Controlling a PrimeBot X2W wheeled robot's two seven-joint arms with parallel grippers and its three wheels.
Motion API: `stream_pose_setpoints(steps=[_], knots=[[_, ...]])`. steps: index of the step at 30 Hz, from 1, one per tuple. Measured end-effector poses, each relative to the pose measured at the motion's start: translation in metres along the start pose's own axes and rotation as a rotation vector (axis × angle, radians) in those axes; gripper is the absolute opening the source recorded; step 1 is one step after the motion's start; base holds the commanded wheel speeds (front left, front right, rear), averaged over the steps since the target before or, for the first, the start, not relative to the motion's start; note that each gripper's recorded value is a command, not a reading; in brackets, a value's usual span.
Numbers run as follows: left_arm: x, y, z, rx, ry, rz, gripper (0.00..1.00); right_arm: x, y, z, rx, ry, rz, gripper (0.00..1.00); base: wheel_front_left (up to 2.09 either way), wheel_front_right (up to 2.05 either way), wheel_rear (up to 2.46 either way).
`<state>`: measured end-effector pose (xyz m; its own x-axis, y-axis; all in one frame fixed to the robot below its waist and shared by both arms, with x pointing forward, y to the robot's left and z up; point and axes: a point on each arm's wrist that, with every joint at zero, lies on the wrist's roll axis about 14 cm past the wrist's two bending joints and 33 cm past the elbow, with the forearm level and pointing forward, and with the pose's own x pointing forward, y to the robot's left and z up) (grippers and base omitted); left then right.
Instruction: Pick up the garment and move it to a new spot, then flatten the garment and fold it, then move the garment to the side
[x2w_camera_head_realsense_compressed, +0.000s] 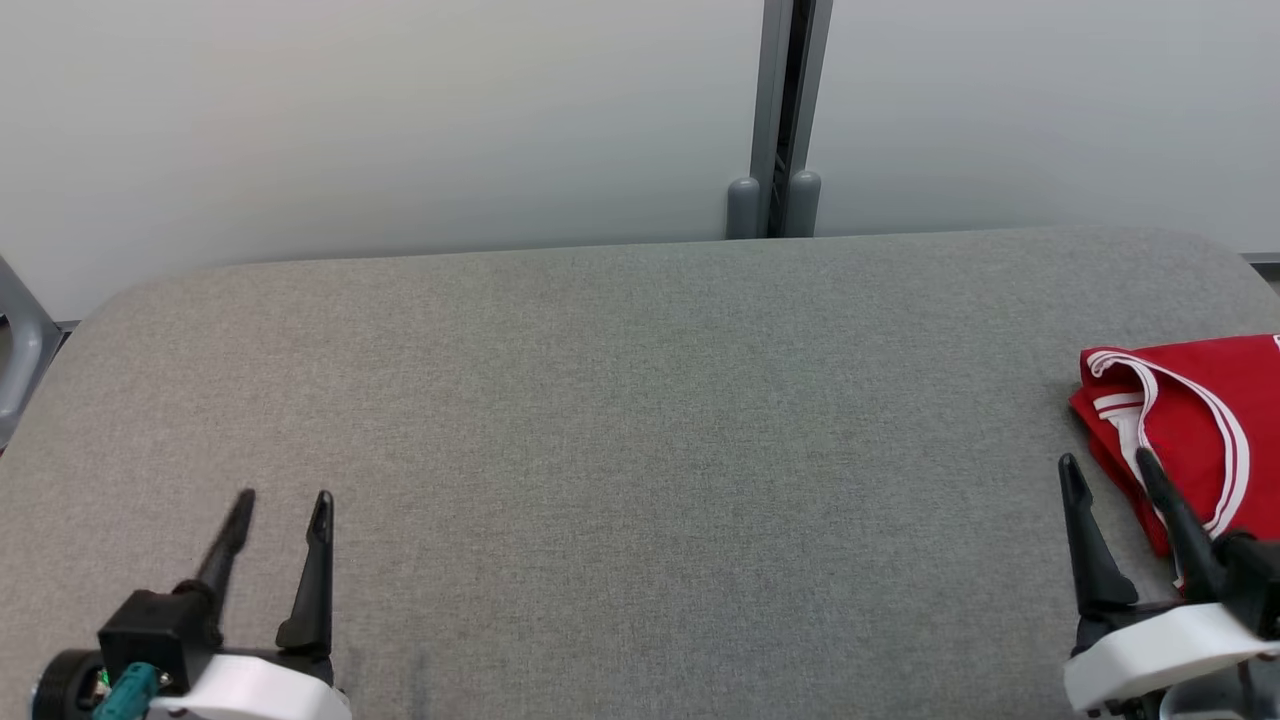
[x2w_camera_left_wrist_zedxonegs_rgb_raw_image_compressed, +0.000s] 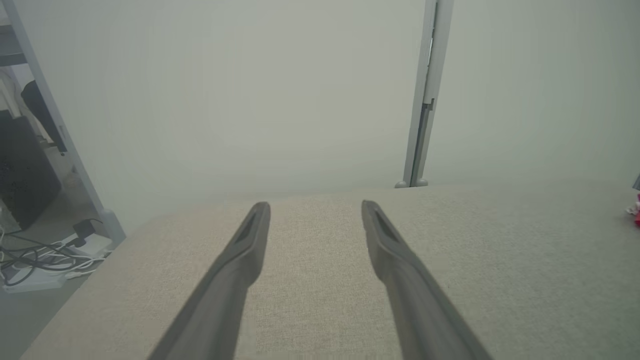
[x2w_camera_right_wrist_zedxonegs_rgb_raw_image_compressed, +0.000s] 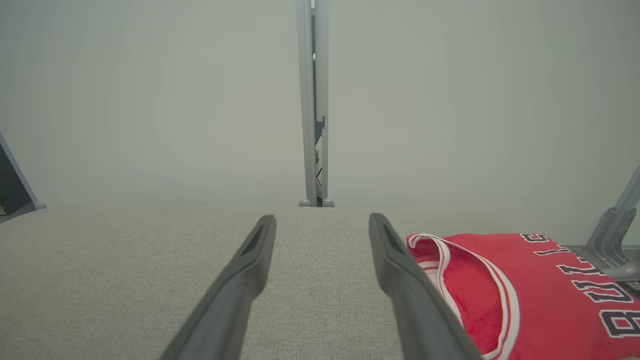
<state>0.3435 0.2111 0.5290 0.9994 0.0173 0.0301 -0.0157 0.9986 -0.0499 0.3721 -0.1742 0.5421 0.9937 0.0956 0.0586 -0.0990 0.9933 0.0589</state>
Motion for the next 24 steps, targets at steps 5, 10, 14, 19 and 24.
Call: stream_pose_setpoints(steps=[5, 10, 14, 19, 24], knots=[[-0.006, -0.004, -0.021, -0.058, 0.067, 0.01, 0.0, -0.005, 0.0, -0.02, 0.051, 0.059, -0.011, 0.0, 0.0, 0.0, 0.0], [-0.005, 0.001, -0.028, -0.152, 0.099, 0.029, 0.0, -0.004, -0.001, -0.024, 0.154, 0.065, -0.019, 0.0, 0.0, 0.0, 0.0], [-0.002, 0.004, -0.032, -0.225, 0.115, 0.042, 0.0, -0.002, 0.0, -0.024, 0.233, 0.061, -0.02, 0.0, 0.0, 0.0, 0.0], [0.003, 0.005, -0.034, -0.316, 0.127, 0.05, 0.0, 0.001, 0.001, -0.024, 0.326, 0.055, -0.021, 0.0, 0.0, 0.0, 0.0], [0.006, 0.008, -0.036, -0.399, 0.136, 0.061, 0.0, 0.004, 0.001, -0.026, 0.412, 0.058, -0.025, 0.0, 0.0, 0.0, 0.0]])
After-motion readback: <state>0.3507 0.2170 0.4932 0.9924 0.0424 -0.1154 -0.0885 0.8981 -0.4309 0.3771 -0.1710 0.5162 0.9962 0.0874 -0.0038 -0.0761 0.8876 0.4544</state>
